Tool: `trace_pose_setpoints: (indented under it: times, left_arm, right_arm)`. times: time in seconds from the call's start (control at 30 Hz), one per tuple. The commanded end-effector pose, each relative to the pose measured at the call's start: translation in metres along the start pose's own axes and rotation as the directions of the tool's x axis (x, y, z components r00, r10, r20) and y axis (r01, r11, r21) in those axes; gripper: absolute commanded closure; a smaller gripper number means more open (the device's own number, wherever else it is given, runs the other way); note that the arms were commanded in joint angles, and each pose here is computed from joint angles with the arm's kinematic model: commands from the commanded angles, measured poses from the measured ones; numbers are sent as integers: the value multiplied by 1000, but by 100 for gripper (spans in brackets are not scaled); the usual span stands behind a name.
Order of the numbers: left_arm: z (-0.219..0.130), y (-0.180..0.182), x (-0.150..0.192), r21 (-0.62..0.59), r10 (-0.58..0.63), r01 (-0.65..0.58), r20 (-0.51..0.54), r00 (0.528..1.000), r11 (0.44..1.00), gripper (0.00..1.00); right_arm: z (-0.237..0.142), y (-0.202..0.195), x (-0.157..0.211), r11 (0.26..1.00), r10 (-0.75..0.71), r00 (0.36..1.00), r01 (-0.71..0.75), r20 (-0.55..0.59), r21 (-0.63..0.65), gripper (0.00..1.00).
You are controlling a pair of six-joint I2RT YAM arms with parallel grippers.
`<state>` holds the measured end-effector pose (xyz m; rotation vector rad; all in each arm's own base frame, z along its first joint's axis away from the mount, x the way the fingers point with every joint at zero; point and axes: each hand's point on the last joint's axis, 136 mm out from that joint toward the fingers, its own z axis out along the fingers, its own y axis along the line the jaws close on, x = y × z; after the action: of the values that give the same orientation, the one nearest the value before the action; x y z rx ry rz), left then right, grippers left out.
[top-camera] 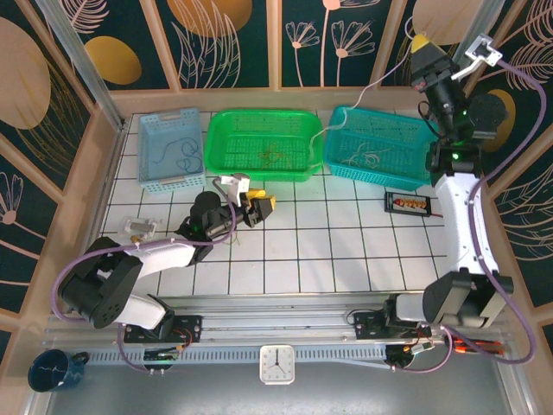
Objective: Untangle the cables
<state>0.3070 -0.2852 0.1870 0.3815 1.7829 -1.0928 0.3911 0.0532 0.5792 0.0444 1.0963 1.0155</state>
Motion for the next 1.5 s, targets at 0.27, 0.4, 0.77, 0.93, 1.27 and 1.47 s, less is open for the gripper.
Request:
trace_pose_setpoints:
  times: [0.27, 0.4, 0.77, 0.93, 1.27, 1.47]
  left_arm:
    - [1, -12, -27, 13, 20, -21, 45, 999, 1000, 42]
    - [4, -10, -31, 3, 21, -21, 49, 999, 1000, 41]
    - [9, -3, -23, -15, -1, 1, 30, 1000, 1000, 37]
    - [8, 0, -21, -22, -16, 17, 34, 999, 1000, 36]
    - [6, 6, -30, -86, -22, 25, 40, 999, 996, 24]
    - [2, 8, -35, -113, -34, 40, 55, 998, 993, 22]
  right_arm:
    - [34, -21, -33, 979, -203, 974, 198, 106, 50, 100]
    - [28, -60, -9, 972, -201, 978, 192, 56, 133, 100]
    - [-14, -156, 79, 942, -88, 994, 106, -70, 318, 100]
    - [-26, -191, 114, 917, -34, 991, 83, -132, 390, 100]
    - [-72, -302, 211, 752, 125, 946, 106, -299, 651, 100]
    - [-112, -360, 258, 598, 253, 881, 182, -400, 781, 66]
